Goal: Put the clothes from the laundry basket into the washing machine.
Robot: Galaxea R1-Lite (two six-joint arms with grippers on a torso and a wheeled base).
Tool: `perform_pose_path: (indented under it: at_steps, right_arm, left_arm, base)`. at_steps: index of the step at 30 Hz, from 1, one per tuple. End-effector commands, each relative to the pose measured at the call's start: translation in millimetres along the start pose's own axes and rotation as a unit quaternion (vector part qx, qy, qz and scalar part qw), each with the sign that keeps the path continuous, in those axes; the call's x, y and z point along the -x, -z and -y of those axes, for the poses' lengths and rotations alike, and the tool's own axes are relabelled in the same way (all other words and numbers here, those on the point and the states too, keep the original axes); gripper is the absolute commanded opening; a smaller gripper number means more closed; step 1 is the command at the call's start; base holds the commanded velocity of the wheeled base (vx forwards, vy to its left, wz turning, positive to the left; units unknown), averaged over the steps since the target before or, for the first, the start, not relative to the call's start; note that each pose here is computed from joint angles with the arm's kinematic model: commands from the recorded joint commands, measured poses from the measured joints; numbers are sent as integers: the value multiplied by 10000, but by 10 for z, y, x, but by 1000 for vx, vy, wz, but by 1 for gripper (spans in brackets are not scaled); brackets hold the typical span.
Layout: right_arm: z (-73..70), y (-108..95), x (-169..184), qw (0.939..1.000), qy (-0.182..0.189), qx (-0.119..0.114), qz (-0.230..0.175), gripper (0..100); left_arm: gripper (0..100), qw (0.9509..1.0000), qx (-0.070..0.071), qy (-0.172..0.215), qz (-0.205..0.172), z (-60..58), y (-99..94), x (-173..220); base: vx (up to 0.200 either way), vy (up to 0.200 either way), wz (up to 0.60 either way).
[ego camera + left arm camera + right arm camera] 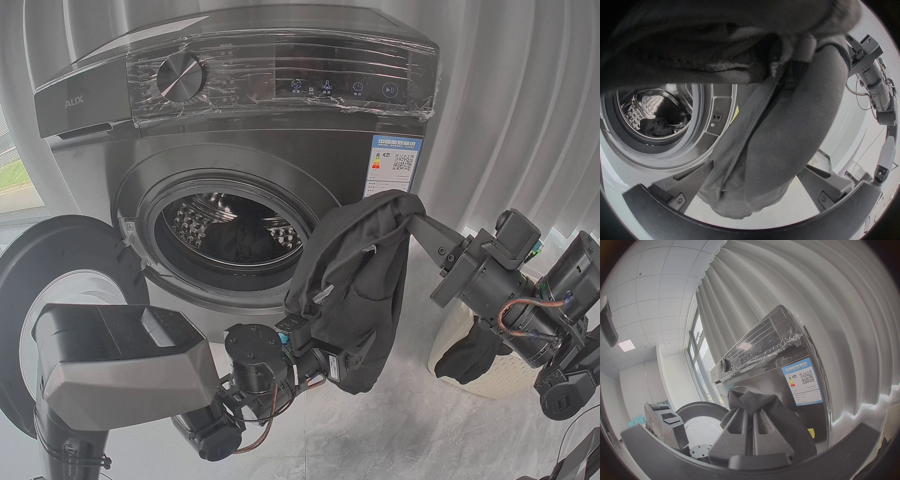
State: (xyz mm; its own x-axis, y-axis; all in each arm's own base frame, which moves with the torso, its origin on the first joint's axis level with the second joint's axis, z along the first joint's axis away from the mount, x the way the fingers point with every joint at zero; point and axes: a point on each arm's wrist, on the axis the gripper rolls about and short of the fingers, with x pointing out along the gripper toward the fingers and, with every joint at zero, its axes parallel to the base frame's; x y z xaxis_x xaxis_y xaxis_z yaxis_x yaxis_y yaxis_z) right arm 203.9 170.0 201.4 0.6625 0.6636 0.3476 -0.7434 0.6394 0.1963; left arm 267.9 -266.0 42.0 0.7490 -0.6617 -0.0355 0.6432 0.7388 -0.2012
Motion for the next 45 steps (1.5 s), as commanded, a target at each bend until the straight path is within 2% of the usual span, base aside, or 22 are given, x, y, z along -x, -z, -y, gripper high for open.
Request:
perform_pose_path:
  at_steps: [1, 5, 6, 14, 18, 20, 21, 25, 29, 32, 34, 38, 45]
  right_arm:
    - [-2, 14, 5, 10000, -4, -5, -28, 0]
    - [3, 18, 10, 10000, 6, -11, -41, 0]
    - [3, 18, 10, 10000, 6, -4, -41, 0]
    - [12, 22, 12, 10000, 22, -7, -46, 0]
    - [54, 19, 11, 9999, 102, 19, -36, 0]
    - [112, 17, 17, 9998, 206, 53, -37, 0]
    - [194, 32, 16, 9993, 345, 94, -54, 0]
    - [272, 59, 11, 9987, 475, 126, -95, 0]
    - [317, 65, 11, 9980, 606, 146, -95, 0]
    - [333, 90, 5, 9974, 697, 145, -110, 0]
    - [336, 97, 6, 9973, 708, 143, -123, 0]
    - [338, 106, 8, 9972, 722, 141, -143, 0]
    - [326, 154, 27, 9971, 710, 125, -240, 0]
  left_arm:
    - [100, 9999, -47, -103, 61, -34, 57, -93]
    - [100, 9997, -43, -77, 228, -13, -6, -147]
    - [0, 9997, -42, -68, 233, -7, -6, -146]
    - [0, 9996, -30, -9, 292, 39, -55, -133]
    - [0, 9993, -24, 113, 353, 143, -198, 2]
    - [0, 9993, -24, 158, 344, 182, -262, 101]
    - [0, 9992, -23, 235, 336, 232, -337, 220]
    - [0, 9988, -35, 409, 270, 337, -447, 482]
    - [0, 9974, -183, 695, 34, 488, -470, 844]
    - [0, 9957, -299, 859, -167, 550, -440, 1053]
    - [0, 9944, -379, 933, -313, 568, -408, 1177]
    - [0, 9932, -410, 995, -445, 553, -411, 1370]
    - [0, 9933, -407, 1039, -290, 507, -512, 1429]
  base:
    - [0, 0, 0]
    - [0, 0, 0]
    - [0, 0, 0]
    - [0, 0, 0]
    - [0, 0, 0]
    - [0, 0, 0]
    - [0, 0, 0]
    - [0, 0, 0]
    - [0, 0, 0]
    - [0, 0, 0]
    - [0, 0, 0]
    - [0, 0, 0]
    - [0, 0, 0]
